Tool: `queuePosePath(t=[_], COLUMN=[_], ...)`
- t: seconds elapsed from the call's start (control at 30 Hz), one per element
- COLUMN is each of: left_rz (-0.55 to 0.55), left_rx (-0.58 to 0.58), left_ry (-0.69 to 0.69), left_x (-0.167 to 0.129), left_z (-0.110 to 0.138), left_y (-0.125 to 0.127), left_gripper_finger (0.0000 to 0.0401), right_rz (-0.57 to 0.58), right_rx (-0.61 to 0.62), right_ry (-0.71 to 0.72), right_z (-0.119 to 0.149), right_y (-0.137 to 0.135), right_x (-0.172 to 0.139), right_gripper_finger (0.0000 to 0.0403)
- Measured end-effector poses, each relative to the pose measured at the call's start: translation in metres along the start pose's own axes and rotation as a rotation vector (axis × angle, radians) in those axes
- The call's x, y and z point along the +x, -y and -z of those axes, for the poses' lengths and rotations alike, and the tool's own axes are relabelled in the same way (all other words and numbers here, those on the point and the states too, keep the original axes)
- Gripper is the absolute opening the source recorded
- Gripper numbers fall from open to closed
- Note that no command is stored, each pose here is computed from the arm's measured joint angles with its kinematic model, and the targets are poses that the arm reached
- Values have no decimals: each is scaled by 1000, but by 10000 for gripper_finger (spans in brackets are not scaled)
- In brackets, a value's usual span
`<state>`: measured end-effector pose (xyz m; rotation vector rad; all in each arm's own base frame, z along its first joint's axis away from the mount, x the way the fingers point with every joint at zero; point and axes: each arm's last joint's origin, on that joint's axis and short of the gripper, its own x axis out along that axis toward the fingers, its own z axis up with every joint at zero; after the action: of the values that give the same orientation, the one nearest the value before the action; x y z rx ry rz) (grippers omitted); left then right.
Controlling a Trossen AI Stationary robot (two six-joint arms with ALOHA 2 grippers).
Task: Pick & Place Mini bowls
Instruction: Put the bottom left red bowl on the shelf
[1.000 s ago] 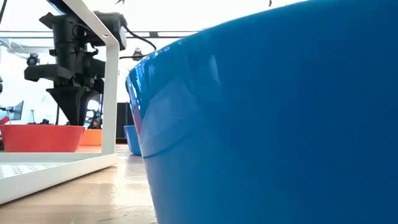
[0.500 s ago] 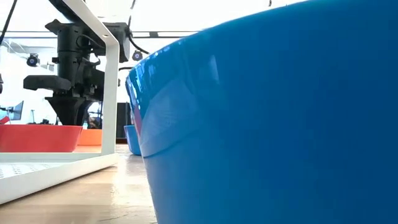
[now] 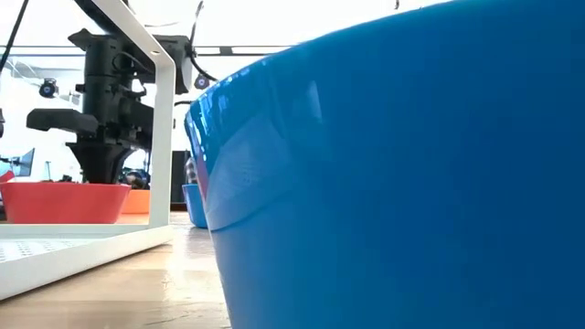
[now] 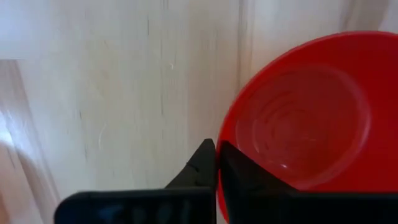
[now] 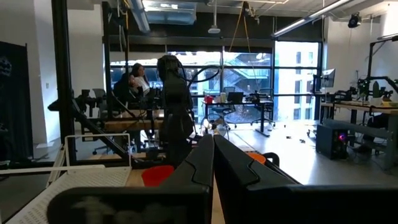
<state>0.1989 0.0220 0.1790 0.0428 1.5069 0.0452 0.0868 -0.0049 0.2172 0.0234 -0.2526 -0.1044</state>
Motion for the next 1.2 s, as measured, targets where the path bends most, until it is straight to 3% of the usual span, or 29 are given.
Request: queuePosePath(t=[0.53,0.87,1.2], left_rz=[30,83,178], left_rx=[-42,17,-54], left_ry=[146,168,137], left_x=[-67,-83,-88], left_z=[14,14,29], left_y=[7,50,97], left_gripper_finger=[0,0,0], right_rz=[0,0,-1], right_rx=[-2,1,-22], right_ry=[1,1,-7], right_z=[0,0,1], right_y=[0,0,0], right_x=[0,0,0], right_gripper_finger=[8,8,8])
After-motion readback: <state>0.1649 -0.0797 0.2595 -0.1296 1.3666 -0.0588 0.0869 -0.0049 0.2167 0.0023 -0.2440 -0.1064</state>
